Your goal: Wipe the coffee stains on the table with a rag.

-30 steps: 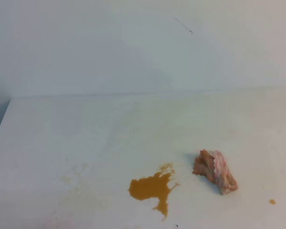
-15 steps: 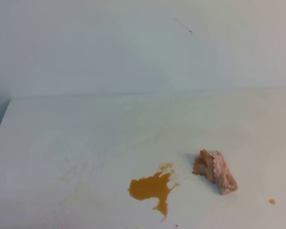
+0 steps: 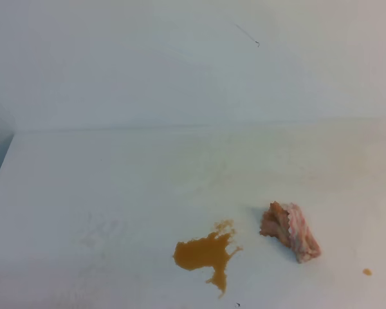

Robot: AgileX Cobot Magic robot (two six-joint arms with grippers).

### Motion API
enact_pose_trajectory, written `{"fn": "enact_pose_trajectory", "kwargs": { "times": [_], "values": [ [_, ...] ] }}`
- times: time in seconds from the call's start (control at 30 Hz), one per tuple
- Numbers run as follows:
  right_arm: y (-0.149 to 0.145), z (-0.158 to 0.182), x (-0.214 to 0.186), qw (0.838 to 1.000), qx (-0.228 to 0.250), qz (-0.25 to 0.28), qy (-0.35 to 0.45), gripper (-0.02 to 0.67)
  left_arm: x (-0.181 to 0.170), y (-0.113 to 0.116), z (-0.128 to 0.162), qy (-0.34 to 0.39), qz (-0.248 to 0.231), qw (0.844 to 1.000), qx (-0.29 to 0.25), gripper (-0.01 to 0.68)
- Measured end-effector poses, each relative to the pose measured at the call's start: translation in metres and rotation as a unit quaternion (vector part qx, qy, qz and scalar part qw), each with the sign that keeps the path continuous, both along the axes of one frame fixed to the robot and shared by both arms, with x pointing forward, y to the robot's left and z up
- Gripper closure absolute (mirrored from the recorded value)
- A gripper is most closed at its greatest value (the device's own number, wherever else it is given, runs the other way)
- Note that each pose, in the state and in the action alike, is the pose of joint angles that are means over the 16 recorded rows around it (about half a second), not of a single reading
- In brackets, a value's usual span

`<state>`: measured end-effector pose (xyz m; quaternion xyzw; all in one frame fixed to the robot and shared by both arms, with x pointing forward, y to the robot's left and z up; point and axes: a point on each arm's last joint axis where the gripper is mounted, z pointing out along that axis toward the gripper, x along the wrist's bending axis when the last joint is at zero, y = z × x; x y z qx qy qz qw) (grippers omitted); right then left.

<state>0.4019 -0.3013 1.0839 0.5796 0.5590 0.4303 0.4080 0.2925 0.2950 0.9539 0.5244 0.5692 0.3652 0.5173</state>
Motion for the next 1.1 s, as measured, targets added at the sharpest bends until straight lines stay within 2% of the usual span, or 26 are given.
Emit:
{"fn": "enact_pose_trajectory", "kwargs": {
  "times": [0.17,0.33,0.63,0.9,1.1],
  "values": [
    [0.0,-0.022,0.021,0.997,0.04,-0.005,0.065,0.651,0.0,0.0,0.0,0.0,0.0,1.0,0.0,0.676],
    [0.001,-0.048,0.042,0.987,0.088,-0.018,0.136,0.651,0.0,0.0,0.0,0.0,0.0,1.0,0.0,0.676],
    [0.008,-0.098,0.081,0.944,0.147,-0.013,0.294,0.651,0.0,0.0,0.0,0.0,0.0,1.0,0.0,0.676],
    [0.026,-0.113,0.121,0.9,0.172,0.078,0.392,0.651,0.0,0.0,0.0,0.001,0.0,1.0,0.0,0.676],
    [0.055,-0.101,0.149,0.887,0.17,0.179,0.389,0.646,0.0,0.0,-0.001,0.003,0.0,1.0,0.0,0.676]
  ]
}}
